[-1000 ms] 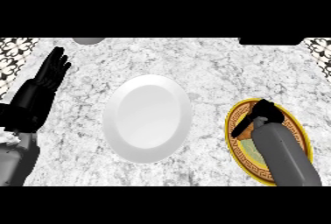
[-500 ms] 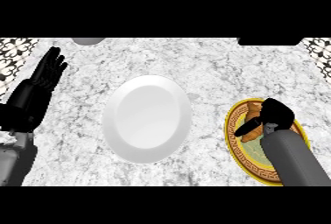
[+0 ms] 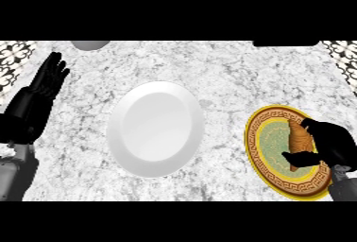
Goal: Pick the croissant from the plate and place it in the plate
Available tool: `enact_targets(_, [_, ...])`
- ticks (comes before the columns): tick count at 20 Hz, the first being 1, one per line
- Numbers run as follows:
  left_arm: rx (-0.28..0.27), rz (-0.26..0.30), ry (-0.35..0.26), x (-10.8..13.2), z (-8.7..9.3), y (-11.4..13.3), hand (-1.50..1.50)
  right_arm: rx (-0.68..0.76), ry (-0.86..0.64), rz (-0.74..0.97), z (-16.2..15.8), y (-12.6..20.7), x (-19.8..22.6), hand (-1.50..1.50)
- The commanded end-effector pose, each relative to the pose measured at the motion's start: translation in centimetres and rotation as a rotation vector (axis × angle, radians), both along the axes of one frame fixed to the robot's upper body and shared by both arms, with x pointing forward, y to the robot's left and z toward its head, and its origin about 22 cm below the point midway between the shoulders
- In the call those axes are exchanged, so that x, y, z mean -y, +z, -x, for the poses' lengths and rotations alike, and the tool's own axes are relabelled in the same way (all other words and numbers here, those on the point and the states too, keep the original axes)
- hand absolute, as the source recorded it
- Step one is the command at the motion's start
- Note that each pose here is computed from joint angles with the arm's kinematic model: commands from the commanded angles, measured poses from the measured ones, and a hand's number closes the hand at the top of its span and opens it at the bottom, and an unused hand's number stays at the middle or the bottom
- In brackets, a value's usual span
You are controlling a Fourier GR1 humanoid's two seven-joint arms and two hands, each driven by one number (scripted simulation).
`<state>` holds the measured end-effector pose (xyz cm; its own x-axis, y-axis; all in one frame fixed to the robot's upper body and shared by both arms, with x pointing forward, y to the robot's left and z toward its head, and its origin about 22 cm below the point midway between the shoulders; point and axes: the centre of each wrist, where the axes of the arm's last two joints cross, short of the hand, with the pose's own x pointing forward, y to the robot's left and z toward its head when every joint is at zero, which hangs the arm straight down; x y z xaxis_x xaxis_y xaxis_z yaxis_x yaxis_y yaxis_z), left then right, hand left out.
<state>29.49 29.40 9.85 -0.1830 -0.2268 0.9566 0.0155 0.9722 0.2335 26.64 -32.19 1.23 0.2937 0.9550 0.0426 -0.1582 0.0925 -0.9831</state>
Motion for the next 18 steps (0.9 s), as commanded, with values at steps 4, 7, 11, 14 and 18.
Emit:
enact_targets(4, [-0.005,-0.013,0.013,0.2,0.6,-0.4,0.0,0.152,0.208,-0.118,2.2,5.4,-1.3,1.5])
enact_targets(7, [-0.004,-0.003,-0.012,-0.4,-0.2,0.9,0.0,0.281,0.313,-0.212,3.9,6.6,-2.9,1.5])
enact_targets(11, [-0.011,0.006,0.003,-0.3,0.2,-0.7,0.0,0.401,0.423,-0.423,4.9,8.7,-7.0,1.5])
enact_targets(14, [0.011,0.004,-0.002,0.3,-0.2,-0.3,0.0,0.41,0.484,-0.499,4.6,12.0,-8.3,1.5])
enact_targets(18, [0.002,-0.003,-0.018,2.9,0.0,-0.8,0.0,0.41,0.535,-0.507,6.4,12.5,-11.9,1.5])
